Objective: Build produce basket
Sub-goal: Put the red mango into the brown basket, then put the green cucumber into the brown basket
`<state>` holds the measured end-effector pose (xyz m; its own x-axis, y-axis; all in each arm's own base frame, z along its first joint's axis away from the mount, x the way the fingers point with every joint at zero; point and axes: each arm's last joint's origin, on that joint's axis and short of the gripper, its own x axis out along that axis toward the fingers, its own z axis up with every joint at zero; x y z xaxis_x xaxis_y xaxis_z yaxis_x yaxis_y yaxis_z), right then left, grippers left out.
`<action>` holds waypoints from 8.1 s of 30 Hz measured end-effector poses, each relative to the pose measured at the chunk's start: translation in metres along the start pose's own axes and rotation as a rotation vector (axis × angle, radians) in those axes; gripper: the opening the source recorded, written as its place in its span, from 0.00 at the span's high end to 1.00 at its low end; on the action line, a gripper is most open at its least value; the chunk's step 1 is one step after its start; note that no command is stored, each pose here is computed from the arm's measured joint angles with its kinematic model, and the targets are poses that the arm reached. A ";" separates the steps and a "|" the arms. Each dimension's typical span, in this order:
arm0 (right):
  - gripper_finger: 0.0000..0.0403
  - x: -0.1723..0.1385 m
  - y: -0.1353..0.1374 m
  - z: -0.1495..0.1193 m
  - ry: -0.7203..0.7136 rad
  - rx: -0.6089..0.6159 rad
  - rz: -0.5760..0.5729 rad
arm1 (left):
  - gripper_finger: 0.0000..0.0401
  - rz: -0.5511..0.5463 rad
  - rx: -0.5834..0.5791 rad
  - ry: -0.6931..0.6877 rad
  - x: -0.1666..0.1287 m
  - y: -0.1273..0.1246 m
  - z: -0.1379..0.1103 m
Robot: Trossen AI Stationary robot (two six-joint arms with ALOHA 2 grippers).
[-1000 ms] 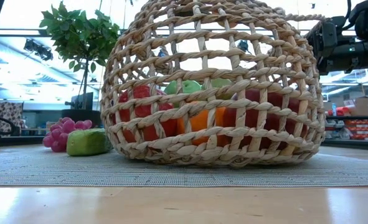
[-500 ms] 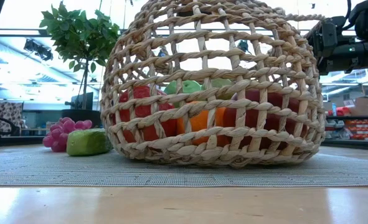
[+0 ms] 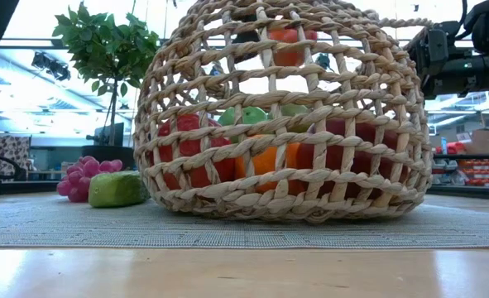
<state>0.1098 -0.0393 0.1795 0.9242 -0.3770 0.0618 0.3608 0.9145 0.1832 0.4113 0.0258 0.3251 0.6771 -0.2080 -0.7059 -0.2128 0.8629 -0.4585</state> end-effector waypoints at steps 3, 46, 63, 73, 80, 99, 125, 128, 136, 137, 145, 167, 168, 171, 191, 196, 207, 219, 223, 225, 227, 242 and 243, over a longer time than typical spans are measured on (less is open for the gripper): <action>0.02 0.000 0.000 0.000 0.000 0.000 0.000 | 0.30 0.030 0.213 0.070 0.006 0.003 -0.007; 0.02 0.001 0.000 0.002 -0.019 0.001 0.004 | 0.11 0.093 0.670 0.122 -0.016 -0.052 -0.002; 0.02 0.001 0.000 0.002 -0.020 0.001 0.004 | 0.27 0.338 0.487 0.230 -0.068 -0.127 -0.062; 0.02 0.001 0.000 0.002 -0.026 0.002 0.005 | 0.40 0.536 0.478 0.173 -0.077 -0.159 -0.105; 0.02 0.001 0.000 0.002 -0.026 0.002 0.005 | 0.50 0.596 0.519 0.048 -0.083 -0.182 -0.127; 0.02 0.001 0.001 0.002 -0.026 0.002 0.005 | 0.67 0.580 0.198 0.003 -0.032 -0.088 -0.231; 0.02 0.001 0.001 0.002 -0.023 0.001 0.005 | 0.68 0.736 -0.055 -0.006 0.046 -0.069 -0.271; 0.02 0.001 0.001 0.002 -0.023 0.001 0.005 | 0.60 0.733 -0.104 -0.031 0.049 -0.069 -0.272; 0.02 0.001 0.000 0.002 -0.024 0.001 0.004 | 0.26 0.735 -0.145 -0.054 0.051 -0.065 -0.274; 0.02 0.001 0.000 0.002 -0.023 0.001 0.004 | 0.23 0.744 -0.147 -0.056 0.052 -0.061 -0.277; 0.02 0.001 0.000 0.002 -0.023 0.001 0.005 | 0.19 0.771 -0.205 -0.151 0.061 -0.034 -0.297; 0.02 0.001 0.000 0.002 -0.023 0.001 0.004 | 0.53 0.770 -0.221 -0.216 0.067 -0.017 -0.306; 0.02 0.001 0.000 0.002 -0.023 0.001 0.004 | 0.56 0.769 -0.221 -0.215 0.067 -0.017 -0.306; 0.02 0.001 0.000 0.002 -0.023 0.001 0.004 | 0.62 0.782 -0.209 -0.208 0.060 -0.020 -0.302; 0.02 0.001 0.000 0.002 -0.023 0.001 0.004 | 0.61 0.619 -0.184 0.120 -0.067 -0.110 -0.222; 0.02 0.001 0.000 0.002 -0.023 0.001 0.005 | 0.61 0.526 -0.127 0.128 -0.080 -0.127 -0.215; 0.02 0.001 0.000 0.002 -0.023 0.001 0.005 | 0.61 0.367 0.073 -0.047 -0.084 -0.150 -0.198; 0.02 0.001 0.000 0.002 -0.023 0.001 0.005 | 0.61 0.259 0.083 -0.118 -0.107 -0.166 -0.171; 0.02 0.001 0.000 0.002 -0.023 0.001 0.005 | 0.61 0.228 0.151 -0.151 -0.113 -0.171 -0.164; 0.02 0.001 0.000 0.002 -0.023 0.001 0.005 | 0.61 0.214 0.185 -0.170 -0.113 -0.172 -0.159; 0.02 0.001 0.000 0.002 -0.023 0.001 0.004 | 0.61 0.203 0.217 -0.198 -0.113 -0.172 -0.152; 0.02 0.001 0.000 0.002 -0.023 0.001 0.005 | 0.61 0.481 1.017 -0.252 -0.104 -0.151 -0.109; 0.02 0.001 0.000 0.002 -0.023 0.001 0.004 | 0.61 0.498 1.065 -0.239 -0.104 -0.149 -0.107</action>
<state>0.1104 -0.0395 0.1819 0.9225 -0.3764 0.0854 0.3567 0.9159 0.1843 0.2975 -0.1304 0.4093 0.8232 0.2508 -0.5094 0.1248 0.7953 0.5932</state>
